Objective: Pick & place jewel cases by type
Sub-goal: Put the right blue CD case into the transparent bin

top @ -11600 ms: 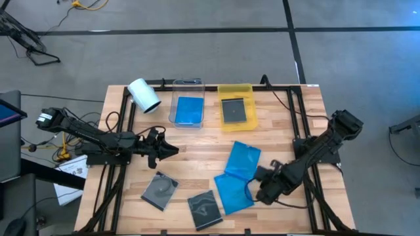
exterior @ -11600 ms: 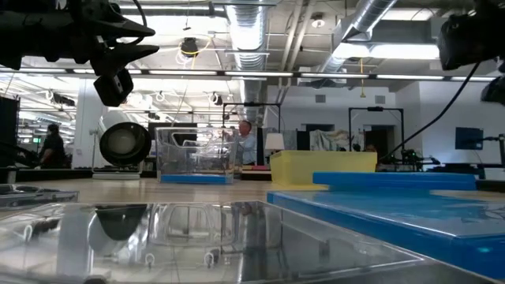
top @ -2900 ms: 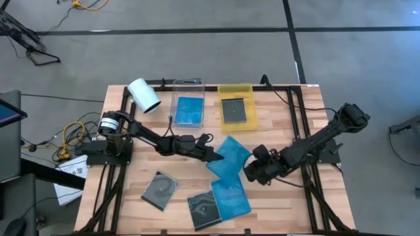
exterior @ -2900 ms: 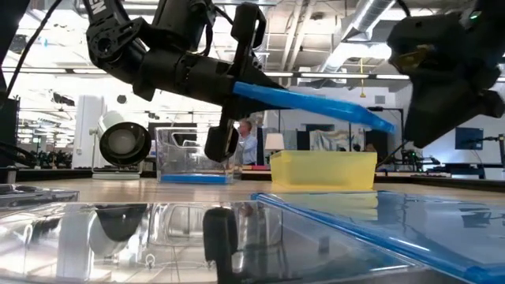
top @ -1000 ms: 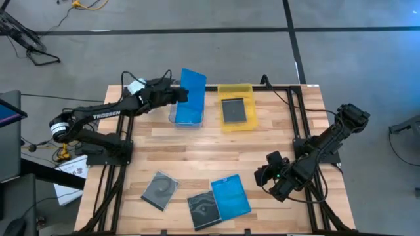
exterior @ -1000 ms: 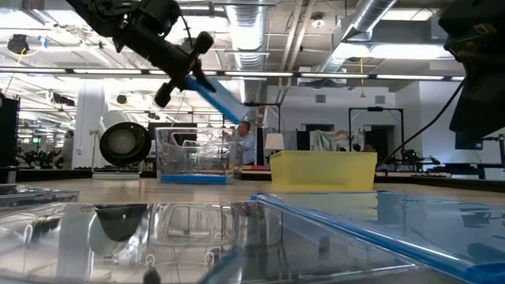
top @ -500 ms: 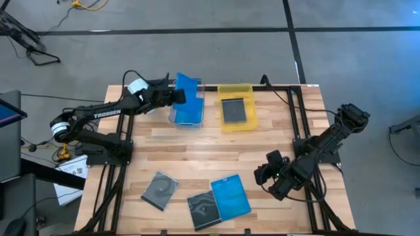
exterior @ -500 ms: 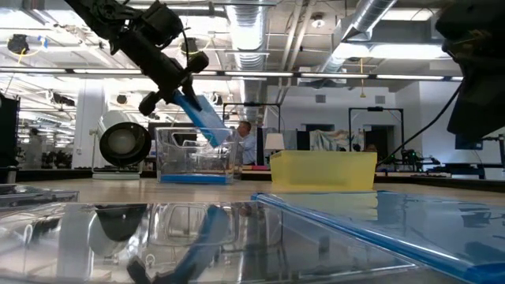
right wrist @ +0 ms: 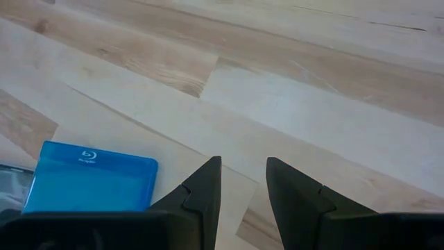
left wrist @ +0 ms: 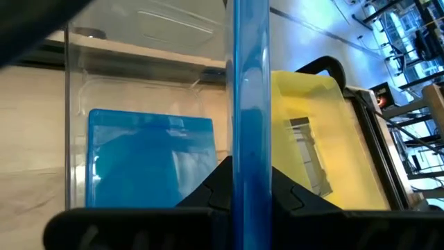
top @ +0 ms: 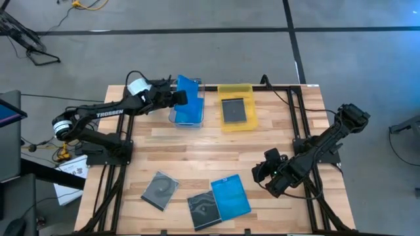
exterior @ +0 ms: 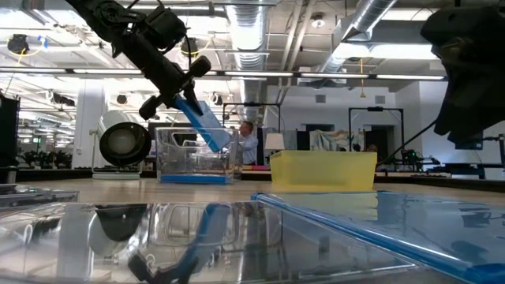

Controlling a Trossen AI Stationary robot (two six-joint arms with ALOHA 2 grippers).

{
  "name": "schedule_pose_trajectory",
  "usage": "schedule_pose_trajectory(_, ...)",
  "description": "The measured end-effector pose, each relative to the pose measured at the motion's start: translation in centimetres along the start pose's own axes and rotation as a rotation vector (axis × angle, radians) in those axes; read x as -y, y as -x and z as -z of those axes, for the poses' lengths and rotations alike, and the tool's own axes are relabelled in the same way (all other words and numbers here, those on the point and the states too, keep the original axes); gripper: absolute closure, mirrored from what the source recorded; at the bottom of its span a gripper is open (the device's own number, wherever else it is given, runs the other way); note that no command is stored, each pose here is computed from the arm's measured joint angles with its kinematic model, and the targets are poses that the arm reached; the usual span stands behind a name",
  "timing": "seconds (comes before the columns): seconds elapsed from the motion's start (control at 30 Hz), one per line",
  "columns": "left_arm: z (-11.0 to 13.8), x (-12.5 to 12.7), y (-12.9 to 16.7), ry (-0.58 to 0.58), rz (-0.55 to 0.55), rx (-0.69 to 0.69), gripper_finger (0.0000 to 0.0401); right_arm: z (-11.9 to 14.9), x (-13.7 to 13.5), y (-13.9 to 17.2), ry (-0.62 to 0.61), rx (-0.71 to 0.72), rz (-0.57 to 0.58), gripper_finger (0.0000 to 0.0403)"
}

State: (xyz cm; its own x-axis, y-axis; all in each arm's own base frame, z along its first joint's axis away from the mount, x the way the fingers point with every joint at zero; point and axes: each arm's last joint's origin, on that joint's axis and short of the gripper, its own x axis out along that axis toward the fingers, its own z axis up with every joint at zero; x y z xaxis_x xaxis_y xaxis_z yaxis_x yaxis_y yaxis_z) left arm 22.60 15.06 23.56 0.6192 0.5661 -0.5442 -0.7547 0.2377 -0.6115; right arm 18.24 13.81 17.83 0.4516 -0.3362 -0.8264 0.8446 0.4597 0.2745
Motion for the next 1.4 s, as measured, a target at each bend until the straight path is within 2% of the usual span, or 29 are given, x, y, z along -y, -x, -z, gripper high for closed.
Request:
schedule_pose_trajectory(0.67,0.7,0.4,0.0,-0.024,0.008,-0.021,0.0376,-0.7,-0.1,-0.4,0.000,0.029,0.012,0.0294)
schedule_pose_trajectory(1.23,2.4,0.3,-2.1,-0.026,-0.018,-0.090,0.0376,-0.6,-0.2,-0.4,-0.005,0.025,0.001,0.0294)
schedule_pose_trajectory(1.4,2.3,0.3,-2.1,-0.027,-0.030,-0.070,0.0363,-0.6,-0.2,-0.4,-0.005,0.024,0.001,0.0294)
